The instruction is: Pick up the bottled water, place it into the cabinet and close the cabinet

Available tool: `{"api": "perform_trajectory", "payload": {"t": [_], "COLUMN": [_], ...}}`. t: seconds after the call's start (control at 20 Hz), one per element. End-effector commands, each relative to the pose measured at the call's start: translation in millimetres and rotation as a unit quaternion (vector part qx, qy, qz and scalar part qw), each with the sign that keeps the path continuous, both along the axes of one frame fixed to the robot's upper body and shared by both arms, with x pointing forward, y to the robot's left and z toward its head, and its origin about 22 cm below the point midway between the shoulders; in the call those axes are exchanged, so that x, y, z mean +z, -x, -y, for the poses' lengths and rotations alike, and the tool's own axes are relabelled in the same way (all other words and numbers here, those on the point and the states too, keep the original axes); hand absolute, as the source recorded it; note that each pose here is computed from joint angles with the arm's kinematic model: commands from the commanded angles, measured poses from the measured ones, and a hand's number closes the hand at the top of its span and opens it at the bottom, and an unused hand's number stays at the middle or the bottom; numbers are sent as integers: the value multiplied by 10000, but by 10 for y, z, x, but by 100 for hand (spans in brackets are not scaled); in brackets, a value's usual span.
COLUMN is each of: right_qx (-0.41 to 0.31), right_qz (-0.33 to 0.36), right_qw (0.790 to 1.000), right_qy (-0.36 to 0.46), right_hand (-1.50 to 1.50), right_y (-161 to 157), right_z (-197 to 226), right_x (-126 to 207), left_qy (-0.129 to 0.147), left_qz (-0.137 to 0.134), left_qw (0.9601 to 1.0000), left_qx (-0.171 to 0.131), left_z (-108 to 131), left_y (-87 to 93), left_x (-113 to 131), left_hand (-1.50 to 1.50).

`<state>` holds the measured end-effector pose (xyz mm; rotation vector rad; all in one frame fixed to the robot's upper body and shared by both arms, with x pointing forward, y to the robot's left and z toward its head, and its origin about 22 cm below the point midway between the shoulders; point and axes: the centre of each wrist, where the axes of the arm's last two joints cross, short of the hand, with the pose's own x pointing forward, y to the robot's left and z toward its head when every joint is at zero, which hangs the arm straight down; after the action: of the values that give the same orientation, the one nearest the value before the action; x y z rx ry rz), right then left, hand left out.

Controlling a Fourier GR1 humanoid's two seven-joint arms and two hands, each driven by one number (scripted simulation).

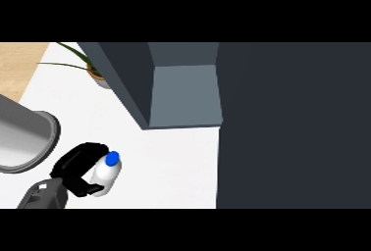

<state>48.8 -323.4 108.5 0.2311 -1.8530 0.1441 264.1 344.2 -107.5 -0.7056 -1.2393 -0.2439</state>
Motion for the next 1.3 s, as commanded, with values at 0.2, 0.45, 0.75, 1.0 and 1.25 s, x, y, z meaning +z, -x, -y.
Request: {"api": "perform_trajectory", "payload": {"t": [0.2,0.45,0.75,1.0,1.25], "right_qx": [36,-158,-54,-96,-73], "right_qz": [250,214,135,274,245], "right_qw": [9997,9996,9999,9996,9997], "right_qy": [-2,-34,-33,-56,-63], "right_hand": [-150,-150,-150,-150,-150], "right_y": [143,113,216,143,141], "right_z": [-164,-6,-132,-136,73], "right_x": [364,170,442,477,324], "left_qy": [946,326,54,76,161], "left_qz": [907,1218,1485,1903,1739], "left_qw": [9910,9334,9255,9267,9414], "left_qx": [278,3358,3483,3239,2886], "left_z": [18,-93,242,772,1121], "left_y": [-29,204,165,-78,-279], "left_x": [54,-52,-14,266,494], "left_hand": [150,150,150,150,150]}}
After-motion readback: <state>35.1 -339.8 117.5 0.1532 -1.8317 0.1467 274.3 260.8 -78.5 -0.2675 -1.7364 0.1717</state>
